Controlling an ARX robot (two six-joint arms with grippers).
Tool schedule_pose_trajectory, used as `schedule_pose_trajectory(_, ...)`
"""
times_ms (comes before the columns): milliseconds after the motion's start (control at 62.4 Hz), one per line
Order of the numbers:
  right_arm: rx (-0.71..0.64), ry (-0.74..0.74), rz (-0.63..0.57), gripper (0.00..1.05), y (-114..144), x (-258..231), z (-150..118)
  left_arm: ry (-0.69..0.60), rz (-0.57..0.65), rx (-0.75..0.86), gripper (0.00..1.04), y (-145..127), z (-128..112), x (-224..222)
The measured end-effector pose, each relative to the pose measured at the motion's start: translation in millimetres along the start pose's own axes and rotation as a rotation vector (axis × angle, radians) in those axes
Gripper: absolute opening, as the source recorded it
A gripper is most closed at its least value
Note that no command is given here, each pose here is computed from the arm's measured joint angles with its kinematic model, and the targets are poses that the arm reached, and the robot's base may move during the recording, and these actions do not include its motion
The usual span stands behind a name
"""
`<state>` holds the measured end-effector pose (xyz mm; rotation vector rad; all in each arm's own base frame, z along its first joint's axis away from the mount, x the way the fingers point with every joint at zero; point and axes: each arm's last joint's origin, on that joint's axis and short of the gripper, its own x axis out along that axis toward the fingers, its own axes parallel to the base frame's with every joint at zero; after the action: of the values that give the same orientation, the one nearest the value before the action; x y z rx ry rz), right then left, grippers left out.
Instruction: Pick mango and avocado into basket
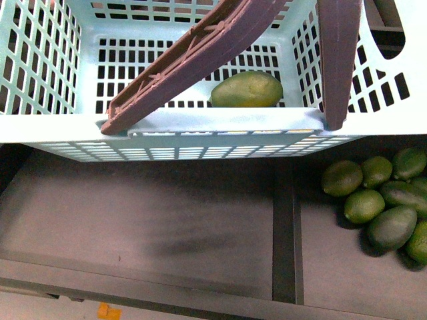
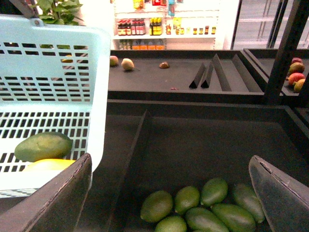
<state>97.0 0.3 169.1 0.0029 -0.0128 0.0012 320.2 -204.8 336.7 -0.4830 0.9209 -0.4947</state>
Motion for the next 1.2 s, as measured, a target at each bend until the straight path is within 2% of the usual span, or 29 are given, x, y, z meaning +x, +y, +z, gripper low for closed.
schedule_pose_trajectory(497,0.000,0.000,0.000,0.96,0.0,0.0,0.0,-0.006,0.007,0.000,0.16,0.0,0.0,0.1)
schedule_pose_trajectory(529,0.000,0.000,0.000,0.96,0.0,0.0,0.0,-0.106,0.069,-0.042,0.16,-1.1,-1.4,4.6)
schedule_pose_trajectory(545,0.000,0.000,0.000,0.96,0.0,0.0,0.0,-0.221,0.132,-0.111,0.16,-0.7,-1.6,8.5)
schedule_pose_trajectory(593,0.000,0.000,0.002,0.96,0.1,0.0,0.0,-0.439,0.214,-0.331,0.16,2.2,-2.0,14.6)
schedule_pose_trajectory(657,0.000,0.000,0.000,0.96,0.0,0.0,0.0,-0.585,0.242,-0.540,0.16,10.1,0.2,18.0)
schedule_pose_trajectory(705,0.000,-0.001,0.000,0.96,0.0,0.0,0.1,-0.632,0.238,-0.613,0.16,16.5,3.2,20.2)
schedule_pose_trajectory(834,0.000,-0.001,0.001,0.96,0.0,0.0,0.1,-0.669,0.243,-0.721,0.16,38.1,7.0,32.3)
schedule_pose_trajectory(1074,0.000,-0.001,0.000,0.96,0.0,0.0,0.1,-0.583,0.281,-0.852,0.16,80.3,4.3,83.7)
schedule_pose_trajectory(1202,0.000,0.000,0.000,0.96,0.0,0.0,0.0,-0.581,0.319,-0.944,0.16,100.9,15.2,111.7)
